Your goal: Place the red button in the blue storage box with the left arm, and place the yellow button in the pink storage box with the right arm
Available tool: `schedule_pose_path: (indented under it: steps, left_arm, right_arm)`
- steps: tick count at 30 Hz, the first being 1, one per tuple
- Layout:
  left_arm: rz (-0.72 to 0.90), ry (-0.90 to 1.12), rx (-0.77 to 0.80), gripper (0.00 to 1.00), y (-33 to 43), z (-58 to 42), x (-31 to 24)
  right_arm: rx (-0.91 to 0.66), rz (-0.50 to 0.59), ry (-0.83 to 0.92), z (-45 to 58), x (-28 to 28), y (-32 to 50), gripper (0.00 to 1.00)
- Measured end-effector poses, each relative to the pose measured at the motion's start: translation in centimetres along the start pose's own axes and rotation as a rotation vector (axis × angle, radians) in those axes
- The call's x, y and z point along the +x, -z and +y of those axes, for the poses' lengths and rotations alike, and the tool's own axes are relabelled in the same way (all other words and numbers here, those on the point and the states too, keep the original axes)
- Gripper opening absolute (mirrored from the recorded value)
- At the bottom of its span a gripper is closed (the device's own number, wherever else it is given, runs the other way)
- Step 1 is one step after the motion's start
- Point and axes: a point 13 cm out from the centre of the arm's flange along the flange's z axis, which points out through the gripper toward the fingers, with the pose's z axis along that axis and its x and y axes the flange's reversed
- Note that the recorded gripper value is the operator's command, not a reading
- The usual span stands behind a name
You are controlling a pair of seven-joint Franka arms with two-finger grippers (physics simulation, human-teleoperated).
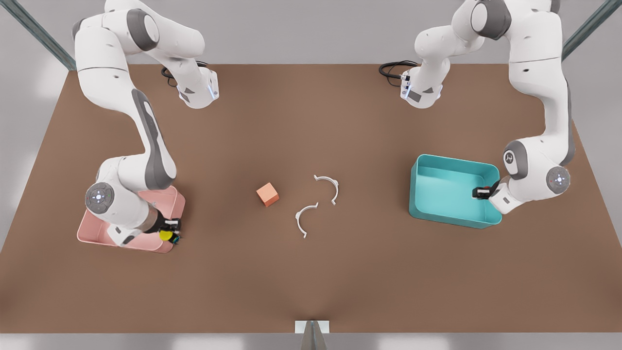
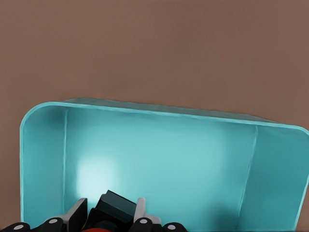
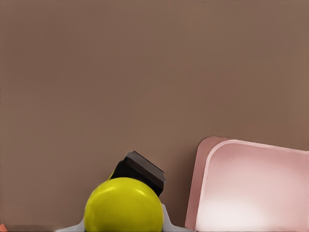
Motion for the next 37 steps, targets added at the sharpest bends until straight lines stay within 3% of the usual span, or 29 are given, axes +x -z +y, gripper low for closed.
schedule_pose_path:
  steps: [1, 3, 11, 12, 13, 14, 19, 26, 28, 32, 34, 37]
  left_arm:
    - [0.011, -0.031, 0.003, 0.5, -0.8, -0.2, 0.0]
    - [0.036, -0.083, 0.013, 1.0, -2.5, -0.5, 0.0]
    - [-0.005, -0.26, 0.005, 1.0, 0.1, -2.0, -0.7]
    - [-0.042, -0.279, -0.007, 1.0, 2.4, -2.5, -1.5]
    - [-0.08, -0.29, -0.019, 1.0, 5.2, -2.7, -2.6]
    - [-0.124, -0.296, -0.033, 1.0, 8.4, -2.8, -3.7]
    - [-0.296, -0.322, -0.09, 1.0, 22.2, -7.6, -7.2]
    - [-0.349, -0.316, -0.163, 1.0, 31.4, -13.0, -3.3]
    - [-0.365, -0.317, -0.169, 1.0, 33.9, -15.2, -2.7]
    - [-0.332, -0.308, -0.16, 1.0, 34.4, -18.6, -1.9]
    - [-0.309, -0.288, -0.153, 1.0, 33.9, -19.0, -1.7]
    - [-0.287, -0.246, -0.145, 1.0, 33.5, -18.6, -1.3]
  right_arm:
    - [0.002, 0.001, -0.002, -0.8, 0.1, 0.3, 0.47]
    - [0.003, 0.007, -0.006, -2.5, 0.3, 0.5, 0.47]
    - [-0.012, 0.059, -0.039, -13.6, 1.8, -3.1, 0.5]
    - [-0.015, 0.058, -0.033, -14.6, 1.8, -3.8, 0.6]
    - [-0.017, 0.056, -0.023, -15.3, 1.8, -4.3, 0.96]
    - [-0.019, 0.052, -0.012, -15.9, 1.8, -4.8, 1.0]
    - [-0.024, 0.033, 0.053, -17.3, 1.4, -6.1, 1.0]
    - [-0.027, -0.01, 0.155, -17.2, 0.3, -5.9, 1.0]
    - [-0.009, -0.07, 0.227, -13.2, -1.6, -0.8, 1.0]
    - [0.064, -0.199, 0.399, 1.8, -4.9, 17.5, 1.0]
    - [0.094, -0.166, 0.401, 4.5, -0.7, 22.9, 1.0]
    - [0.093, -0.049, 0.315, 1.7, 2.8, 21.1, 1.0]
